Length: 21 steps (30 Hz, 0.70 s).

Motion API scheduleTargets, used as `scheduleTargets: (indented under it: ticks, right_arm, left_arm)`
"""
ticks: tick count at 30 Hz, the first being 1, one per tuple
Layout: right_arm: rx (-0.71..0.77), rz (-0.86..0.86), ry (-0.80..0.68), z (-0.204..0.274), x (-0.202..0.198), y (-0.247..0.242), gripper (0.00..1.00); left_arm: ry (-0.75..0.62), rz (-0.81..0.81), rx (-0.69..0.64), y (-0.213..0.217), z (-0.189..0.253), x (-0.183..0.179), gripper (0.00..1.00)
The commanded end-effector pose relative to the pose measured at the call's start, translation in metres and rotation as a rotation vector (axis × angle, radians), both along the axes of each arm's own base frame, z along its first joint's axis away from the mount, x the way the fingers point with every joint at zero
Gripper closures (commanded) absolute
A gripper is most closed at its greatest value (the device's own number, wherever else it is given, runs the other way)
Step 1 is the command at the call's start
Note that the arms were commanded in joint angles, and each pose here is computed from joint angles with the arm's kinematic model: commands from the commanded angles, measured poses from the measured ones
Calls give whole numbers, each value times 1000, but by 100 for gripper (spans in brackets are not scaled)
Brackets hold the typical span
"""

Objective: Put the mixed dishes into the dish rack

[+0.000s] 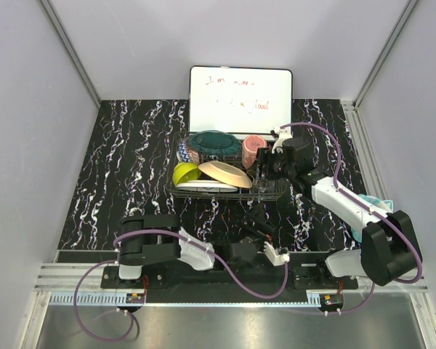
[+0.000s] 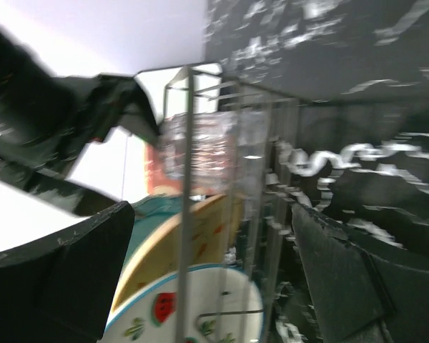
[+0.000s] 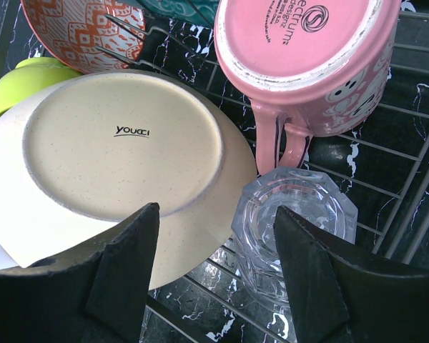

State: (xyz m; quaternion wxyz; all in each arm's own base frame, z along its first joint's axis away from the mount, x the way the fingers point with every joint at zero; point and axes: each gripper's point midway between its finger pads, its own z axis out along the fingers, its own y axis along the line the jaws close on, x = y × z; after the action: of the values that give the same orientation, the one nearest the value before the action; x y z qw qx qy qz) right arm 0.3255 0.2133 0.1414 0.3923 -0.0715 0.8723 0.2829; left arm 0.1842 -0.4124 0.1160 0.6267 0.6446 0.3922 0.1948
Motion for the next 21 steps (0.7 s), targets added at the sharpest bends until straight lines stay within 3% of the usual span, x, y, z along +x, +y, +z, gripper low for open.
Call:
scheduleTargets:
  ticks: [1, 6, 21]
  right_arm:
    - [-81, 30, 298, -56, -61, -10, 26]
    - [-81, 30, 302, -56, -62, -9, 26]
    - [-67, 41, 368, -49, -90, -15, 27]
  left_arm:
    - [126, -73, 99, 0, -44, -18, 1]
    - [177, -98, 143, -6, -59, -19, 1]
    - [140, 33, 96, -21, -55, 44, 1]
